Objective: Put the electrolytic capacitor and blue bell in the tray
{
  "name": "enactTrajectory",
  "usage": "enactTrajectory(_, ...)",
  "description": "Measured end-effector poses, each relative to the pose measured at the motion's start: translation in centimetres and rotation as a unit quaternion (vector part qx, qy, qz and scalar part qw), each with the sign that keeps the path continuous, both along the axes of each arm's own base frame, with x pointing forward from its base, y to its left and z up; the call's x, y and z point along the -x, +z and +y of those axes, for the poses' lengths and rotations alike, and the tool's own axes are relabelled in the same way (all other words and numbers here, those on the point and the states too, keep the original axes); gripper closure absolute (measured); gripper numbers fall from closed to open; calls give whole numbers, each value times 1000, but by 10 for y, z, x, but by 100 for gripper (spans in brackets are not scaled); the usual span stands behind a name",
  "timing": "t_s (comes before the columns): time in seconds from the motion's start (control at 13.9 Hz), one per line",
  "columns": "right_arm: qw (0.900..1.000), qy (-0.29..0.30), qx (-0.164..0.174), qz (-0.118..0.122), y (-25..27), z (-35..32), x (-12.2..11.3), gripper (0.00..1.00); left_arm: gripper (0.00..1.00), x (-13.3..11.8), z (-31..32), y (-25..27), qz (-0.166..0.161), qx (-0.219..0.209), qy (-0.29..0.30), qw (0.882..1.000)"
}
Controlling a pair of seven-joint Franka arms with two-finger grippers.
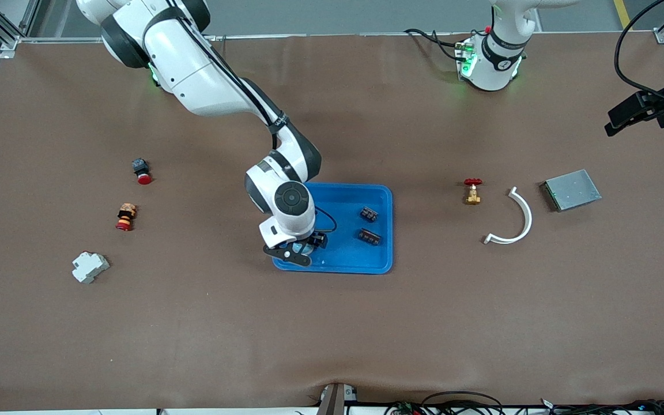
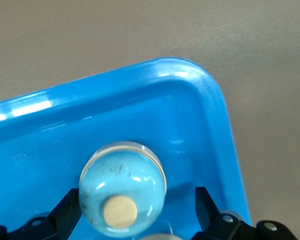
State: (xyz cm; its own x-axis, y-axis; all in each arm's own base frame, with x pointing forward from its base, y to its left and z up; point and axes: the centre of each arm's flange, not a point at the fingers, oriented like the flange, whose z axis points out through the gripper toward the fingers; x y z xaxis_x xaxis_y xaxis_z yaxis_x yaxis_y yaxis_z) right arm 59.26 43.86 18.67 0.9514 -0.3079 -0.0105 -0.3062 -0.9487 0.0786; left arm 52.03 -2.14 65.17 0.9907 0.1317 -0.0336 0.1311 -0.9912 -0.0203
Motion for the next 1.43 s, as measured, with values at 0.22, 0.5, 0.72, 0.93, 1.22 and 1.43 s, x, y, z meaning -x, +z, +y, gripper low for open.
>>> enactTrajectory(0.22, 1000, 6, 12, 16, 33, 3, -1, 0, 0, 0, -3, 0, 0, 0, -3, 1000)
enactTrajectory(0.5, 1000, 17, 3, 18, 69, -1, -12, 0, 0, -1, -3, -1, 1, 0, -3, 1000)
enactTrajectory(0.72, 998, 53, 4, 31, 89, -45, -42, 0, 0, -4, -6, -7, 6, 0, -5, 1000)
enactTrajectory(0.93, 995, 99, -5, 26, 121, -128, -88, 0, 0, -7, -8, -7, 4, 0, -7, 1000)
enactTrajectory(1.22, 990, 125, -9, 65, 144, -273, -124, 0, 0, -8, -16, -7, 3, 0, -14, 1000)
enactTrajectory(1.43, 982, 169, -18, 79, 177, -341, -126, 0, 0, -8, -21, -7, 4, 0, -18, 1000)
